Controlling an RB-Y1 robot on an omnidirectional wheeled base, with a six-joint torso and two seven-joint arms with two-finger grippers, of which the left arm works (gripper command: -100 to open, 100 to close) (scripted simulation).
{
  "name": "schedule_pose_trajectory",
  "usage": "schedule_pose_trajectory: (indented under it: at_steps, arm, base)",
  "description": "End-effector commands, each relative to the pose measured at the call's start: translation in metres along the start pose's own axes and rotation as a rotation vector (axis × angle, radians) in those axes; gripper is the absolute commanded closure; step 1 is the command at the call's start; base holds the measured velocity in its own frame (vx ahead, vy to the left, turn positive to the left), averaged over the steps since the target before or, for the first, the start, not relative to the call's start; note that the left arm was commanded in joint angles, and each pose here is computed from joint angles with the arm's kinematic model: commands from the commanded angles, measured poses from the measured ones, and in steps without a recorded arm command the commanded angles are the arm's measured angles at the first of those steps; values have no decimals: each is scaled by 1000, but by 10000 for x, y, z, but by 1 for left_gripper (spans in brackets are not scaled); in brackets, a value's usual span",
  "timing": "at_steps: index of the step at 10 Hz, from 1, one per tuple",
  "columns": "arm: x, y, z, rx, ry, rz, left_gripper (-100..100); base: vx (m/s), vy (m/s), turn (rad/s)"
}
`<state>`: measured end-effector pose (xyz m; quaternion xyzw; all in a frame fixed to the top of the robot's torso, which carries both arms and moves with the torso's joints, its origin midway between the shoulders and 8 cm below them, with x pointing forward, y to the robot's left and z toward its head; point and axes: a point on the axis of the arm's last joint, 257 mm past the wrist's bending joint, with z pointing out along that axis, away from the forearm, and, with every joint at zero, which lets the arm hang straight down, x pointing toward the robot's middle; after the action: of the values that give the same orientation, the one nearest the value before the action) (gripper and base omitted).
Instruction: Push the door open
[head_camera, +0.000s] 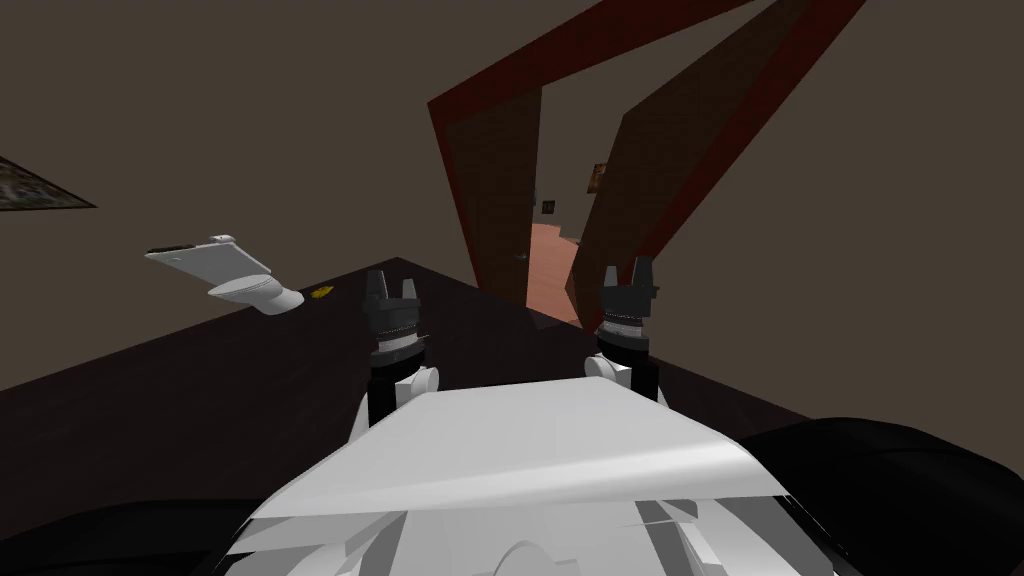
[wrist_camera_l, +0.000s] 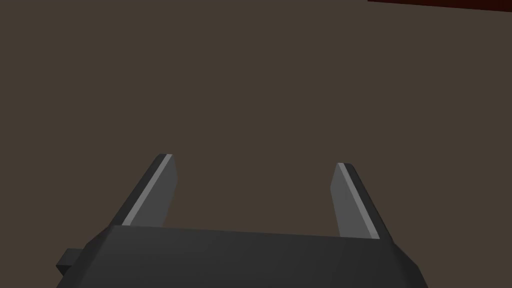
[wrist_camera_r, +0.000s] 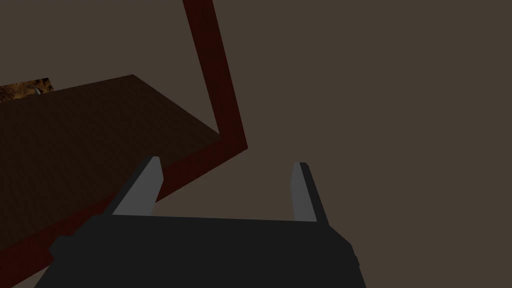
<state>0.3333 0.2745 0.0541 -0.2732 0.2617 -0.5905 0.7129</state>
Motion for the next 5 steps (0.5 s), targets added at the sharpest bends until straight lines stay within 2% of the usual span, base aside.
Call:
schedule_pose_trajectory:
  at_steps: [1, 2, 5]
  arm:
    - [63, 121, -32, -19, 20, -8, -100]
    - [77, 147, -40, -23, 24, -9, -100]
    - [207, 402, -122, -64, 61, -26, -100]
  base:
    - [204, -74, -39]
    - [186, -4, 8]
    - [200, -5, -20]
